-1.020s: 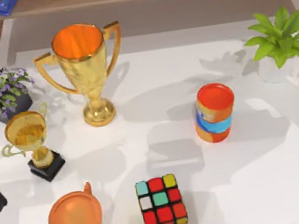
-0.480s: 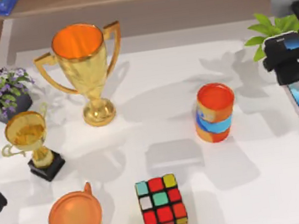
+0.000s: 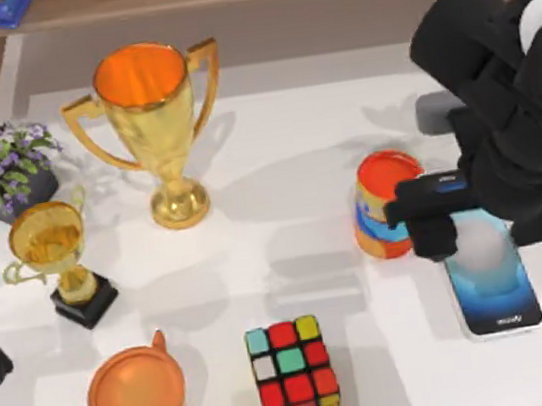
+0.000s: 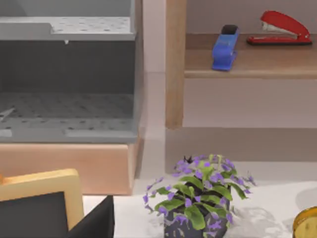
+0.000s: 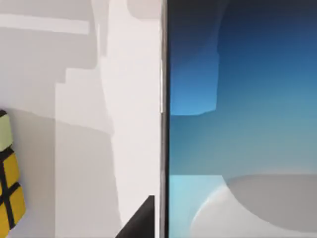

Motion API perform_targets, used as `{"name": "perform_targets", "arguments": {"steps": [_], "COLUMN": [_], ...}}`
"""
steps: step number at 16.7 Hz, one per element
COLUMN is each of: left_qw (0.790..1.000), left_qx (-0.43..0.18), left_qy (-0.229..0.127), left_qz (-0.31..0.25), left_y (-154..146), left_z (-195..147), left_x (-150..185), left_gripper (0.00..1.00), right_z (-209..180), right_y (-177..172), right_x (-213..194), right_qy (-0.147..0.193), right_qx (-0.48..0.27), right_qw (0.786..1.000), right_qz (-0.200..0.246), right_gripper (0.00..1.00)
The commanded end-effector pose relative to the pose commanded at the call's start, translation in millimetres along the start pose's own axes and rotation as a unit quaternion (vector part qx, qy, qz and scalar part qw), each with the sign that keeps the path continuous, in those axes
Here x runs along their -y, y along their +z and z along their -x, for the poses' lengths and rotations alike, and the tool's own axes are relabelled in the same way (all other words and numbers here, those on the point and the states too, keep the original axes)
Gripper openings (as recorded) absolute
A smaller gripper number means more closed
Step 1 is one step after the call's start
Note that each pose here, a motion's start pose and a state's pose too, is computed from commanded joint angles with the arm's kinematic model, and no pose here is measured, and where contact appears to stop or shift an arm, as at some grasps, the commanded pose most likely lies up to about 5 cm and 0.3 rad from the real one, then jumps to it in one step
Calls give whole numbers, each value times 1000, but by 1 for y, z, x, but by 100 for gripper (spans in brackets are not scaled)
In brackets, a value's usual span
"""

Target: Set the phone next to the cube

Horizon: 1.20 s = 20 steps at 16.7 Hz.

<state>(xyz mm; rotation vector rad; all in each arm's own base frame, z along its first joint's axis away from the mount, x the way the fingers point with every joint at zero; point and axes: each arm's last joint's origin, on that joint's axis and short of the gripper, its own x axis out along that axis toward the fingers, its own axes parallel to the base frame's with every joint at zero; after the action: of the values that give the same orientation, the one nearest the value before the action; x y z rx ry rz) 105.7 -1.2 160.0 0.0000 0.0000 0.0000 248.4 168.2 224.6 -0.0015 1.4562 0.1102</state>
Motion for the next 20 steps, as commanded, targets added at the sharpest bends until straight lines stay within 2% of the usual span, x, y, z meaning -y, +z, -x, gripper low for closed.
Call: {"name": "perform_targets", "arguments": {"steps": [8, 20], "left_qw": [1000, 1000], "left_qx": [0, 0], "left_qy": [0, 0], "left_qz": [0, 0], "left_y": [0, 0], "left_z": [0, 0], "left_x": [0, 0], "left_gripper": [100, 100], "right_z": [-30, -29], "right_y": [-33, -31], "right_x": [-28, -28], "right_qy": [-35, -26], "right_qx": [-49, -39], "right_qw": [997, 998], "right_qz": [-40, -44], "right_gripper": [0, 0]}}
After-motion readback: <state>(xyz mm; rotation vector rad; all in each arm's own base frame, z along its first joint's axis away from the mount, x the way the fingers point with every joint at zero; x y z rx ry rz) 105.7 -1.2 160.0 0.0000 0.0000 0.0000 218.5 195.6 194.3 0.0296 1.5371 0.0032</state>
